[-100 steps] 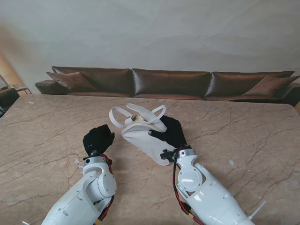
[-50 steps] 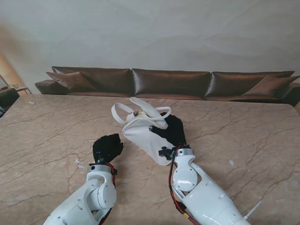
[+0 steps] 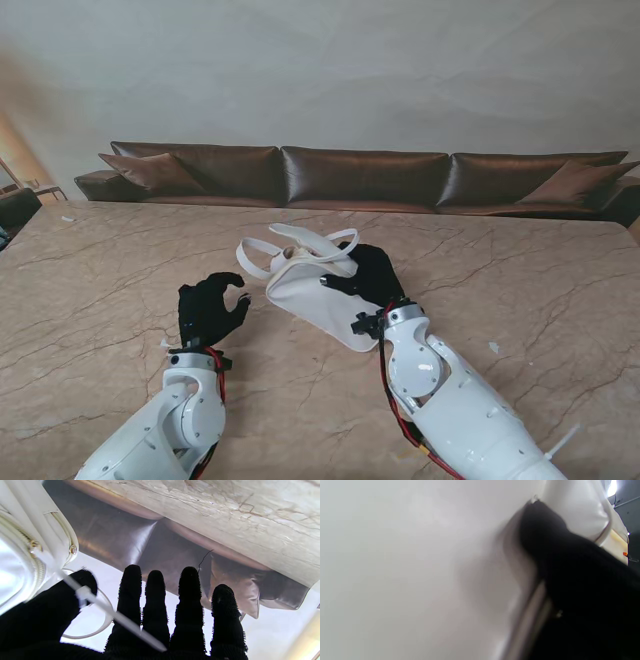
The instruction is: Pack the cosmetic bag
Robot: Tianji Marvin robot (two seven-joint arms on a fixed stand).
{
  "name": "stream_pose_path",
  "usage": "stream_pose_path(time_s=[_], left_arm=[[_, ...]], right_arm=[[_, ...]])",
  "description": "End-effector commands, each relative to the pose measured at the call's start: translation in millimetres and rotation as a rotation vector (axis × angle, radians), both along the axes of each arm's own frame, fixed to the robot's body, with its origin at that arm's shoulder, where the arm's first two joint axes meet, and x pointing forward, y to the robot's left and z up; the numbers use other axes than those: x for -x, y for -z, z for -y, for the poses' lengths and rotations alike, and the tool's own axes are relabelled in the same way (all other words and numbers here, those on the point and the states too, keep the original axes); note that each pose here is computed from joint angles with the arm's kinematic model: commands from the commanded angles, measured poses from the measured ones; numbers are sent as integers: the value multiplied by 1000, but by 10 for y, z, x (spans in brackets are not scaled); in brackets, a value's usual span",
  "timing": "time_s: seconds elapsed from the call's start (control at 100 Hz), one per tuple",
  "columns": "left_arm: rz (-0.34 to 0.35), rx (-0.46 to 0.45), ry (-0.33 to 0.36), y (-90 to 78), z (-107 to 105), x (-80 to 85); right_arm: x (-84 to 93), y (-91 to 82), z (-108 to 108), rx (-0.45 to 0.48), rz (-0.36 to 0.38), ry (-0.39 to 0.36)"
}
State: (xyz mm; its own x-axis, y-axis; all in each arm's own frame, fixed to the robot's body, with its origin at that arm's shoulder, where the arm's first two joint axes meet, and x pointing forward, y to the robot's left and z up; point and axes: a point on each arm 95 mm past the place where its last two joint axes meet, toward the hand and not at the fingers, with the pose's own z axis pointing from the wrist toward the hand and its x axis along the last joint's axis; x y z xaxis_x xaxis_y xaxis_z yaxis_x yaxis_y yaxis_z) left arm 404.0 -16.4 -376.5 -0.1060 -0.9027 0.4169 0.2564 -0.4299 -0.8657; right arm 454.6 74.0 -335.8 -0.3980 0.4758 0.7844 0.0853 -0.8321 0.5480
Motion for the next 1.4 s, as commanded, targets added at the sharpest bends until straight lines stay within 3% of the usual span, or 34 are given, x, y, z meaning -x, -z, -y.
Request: stream_pose_path(time_s=[0.0, 0.68, 1.07, 1.39], left_arm=[[-5, -15, -6, 13, -78, 15], [-21, 6, 122, 128, -394, -1], [-98, -140, 170, 115, -482, 15], [-58, -107, 149, 92, -486, -12]], right_arm=[[-44, -83, 82, 20, 18, 4], [-116, -193, 253, 202, 11, -66], [-133, -209, 175, 164, 6, -55], [-162, -223, 151, 229, 12, -94]])
